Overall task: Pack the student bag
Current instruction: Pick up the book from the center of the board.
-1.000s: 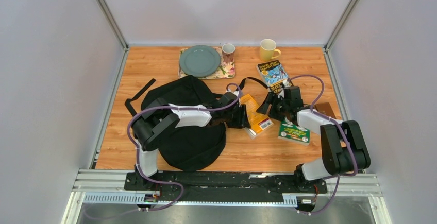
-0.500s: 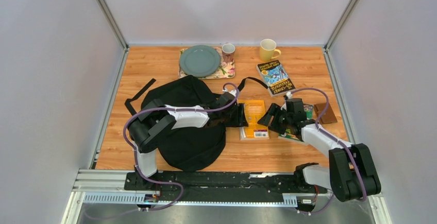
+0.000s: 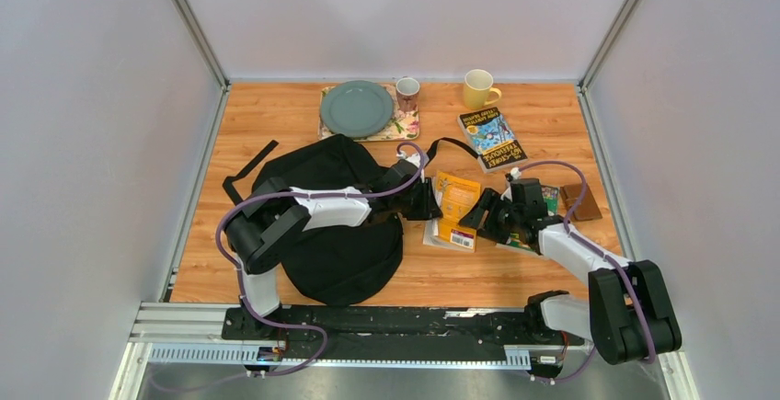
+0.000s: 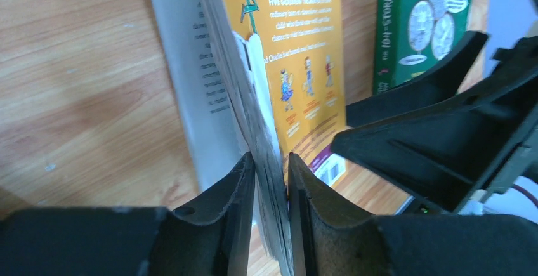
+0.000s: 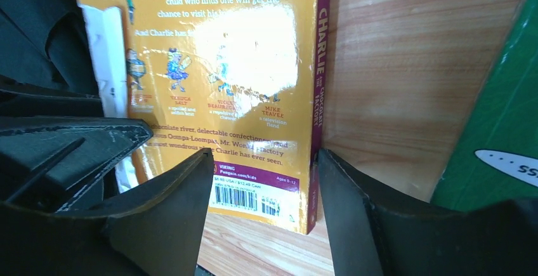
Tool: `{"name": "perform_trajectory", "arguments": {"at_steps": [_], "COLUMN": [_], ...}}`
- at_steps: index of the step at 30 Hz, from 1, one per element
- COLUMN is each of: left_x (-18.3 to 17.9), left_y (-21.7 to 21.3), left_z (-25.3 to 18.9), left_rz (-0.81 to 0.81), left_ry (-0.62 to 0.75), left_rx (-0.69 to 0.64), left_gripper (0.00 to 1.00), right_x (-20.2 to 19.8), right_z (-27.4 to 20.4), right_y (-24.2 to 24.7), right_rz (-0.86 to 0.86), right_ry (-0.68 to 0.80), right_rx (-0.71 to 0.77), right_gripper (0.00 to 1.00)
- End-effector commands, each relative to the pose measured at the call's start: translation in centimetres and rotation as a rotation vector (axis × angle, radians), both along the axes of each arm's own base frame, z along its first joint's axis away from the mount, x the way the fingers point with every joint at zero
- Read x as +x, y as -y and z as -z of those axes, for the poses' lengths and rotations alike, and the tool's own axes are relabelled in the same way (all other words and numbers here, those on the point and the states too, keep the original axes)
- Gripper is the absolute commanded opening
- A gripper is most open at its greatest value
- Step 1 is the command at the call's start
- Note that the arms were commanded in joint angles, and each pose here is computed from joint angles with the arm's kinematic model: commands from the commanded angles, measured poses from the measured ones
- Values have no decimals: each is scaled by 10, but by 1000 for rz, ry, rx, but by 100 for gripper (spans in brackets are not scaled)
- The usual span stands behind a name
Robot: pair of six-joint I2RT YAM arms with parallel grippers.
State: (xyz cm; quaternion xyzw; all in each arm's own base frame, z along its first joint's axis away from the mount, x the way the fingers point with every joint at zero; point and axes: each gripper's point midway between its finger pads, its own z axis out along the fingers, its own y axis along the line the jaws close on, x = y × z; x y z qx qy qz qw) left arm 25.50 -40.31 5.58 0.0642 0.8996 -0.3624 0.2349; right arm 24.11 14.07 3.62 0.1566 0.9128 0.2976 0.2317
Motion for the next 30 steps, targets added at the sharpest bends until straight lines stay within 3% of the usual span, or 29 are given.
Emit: {"name": "perform_trajectory", "arguments": {"at_steps": [1,2,4,7,13,21,24,27,30], "left_x": [-13,-13,-15,-16,-12,-11,-11,-18,-21], "left_y": [31,30,29,27,18,9,-3,-15,-24], "left_z": [-50,-47,-42,-34,-39,-135,-161,-194,-202], "left_rz": [97,97,103,100,118,215,197,200,183], "left_ry": [50,43,30,11,88,364,413,461,486], "left_rx": [-171,-166,-144,-114,-74,-181,-224,-326,-364], "left_gripper": [32,36,31,0,0,0,0,0,0], "right_x": [-27,-27,-27,-26,-14,-4,-7,-17,-19], "right_z": [5,6,5,4,-18,-62,-84,-130,-164], "right_y": [-16,-15,-16,-15,-7,36,25,-4,-10], "right_rz": [-57,-54,-52,-49,-28,96,42,-92,-121], "right_ry": [-96,-95,-95,-89,-15,127,179,281,400], "right_rx": [73,73,74,67,25,-18,74,258,315], "right_gripper": [65,65,65,65,72,78,78,78,78]}}
